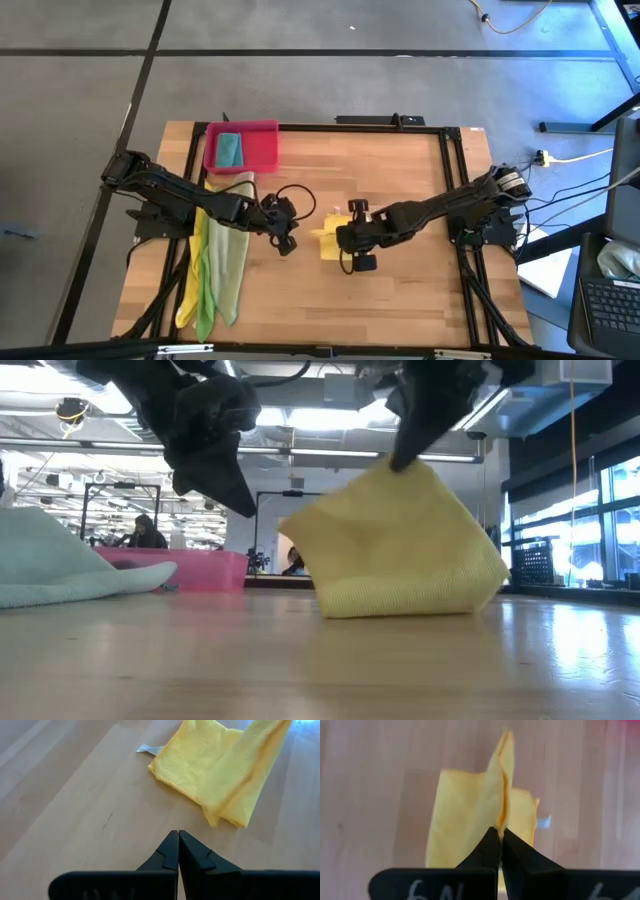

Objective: Fold microfiber towels
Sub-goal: Fold the right yellow microfiber towel on the table

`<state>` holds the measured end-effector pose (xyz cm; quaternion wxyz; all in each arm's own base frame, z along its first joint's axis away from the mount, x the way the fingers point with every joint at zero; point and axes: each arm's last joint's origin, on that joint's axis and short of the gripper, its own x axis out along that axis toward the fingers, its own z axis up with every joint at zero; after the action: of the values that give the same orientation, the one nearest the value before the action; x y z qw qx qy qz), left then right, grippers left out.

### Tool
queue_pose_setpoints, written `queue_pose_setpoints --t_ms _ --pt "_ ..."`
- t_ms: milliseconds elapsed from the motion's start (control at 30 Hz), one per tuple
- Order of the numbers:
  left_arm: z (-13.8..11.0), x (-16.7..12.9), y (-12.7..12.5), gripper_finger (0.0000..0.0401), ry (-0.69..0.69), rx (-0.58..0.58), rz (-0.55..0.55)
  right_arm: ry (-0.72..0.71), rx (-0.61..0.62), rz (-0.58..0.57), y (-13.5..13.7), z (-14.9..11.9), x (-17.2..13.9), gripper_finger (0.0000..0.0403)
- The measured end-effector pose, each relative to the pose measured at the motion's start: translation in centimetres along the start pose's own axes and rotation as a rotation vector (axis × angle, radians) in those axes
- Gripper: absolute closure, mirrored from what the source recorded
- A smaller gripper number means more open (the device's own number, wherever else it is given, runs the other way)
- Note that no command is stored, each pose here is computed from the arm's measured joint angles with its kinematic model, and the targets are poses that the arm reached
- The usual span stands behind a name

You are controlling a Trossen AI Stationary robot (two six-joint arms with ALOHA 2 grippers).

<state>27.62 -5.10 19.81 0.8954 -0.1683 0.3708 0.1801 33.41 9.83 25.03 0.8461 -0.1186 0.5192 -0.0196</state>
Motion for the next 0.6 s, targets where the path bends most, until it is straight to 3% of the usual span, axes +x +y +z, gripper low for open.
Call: queue_pose_setpoints --t_ms 200,600 --pt "0.0 0.0 0.0 0.0401 -0.003 -0.039 -0.001 0.095 0.029 -0.017 0.0 -2.4 2.2 0.039" --pt "-0.6 -0.3 -0.9 0.0401 0.035 -0.027 -0.062 0.078 0.064 -0.073 -0.8 -4.3 4.9 0.0389"
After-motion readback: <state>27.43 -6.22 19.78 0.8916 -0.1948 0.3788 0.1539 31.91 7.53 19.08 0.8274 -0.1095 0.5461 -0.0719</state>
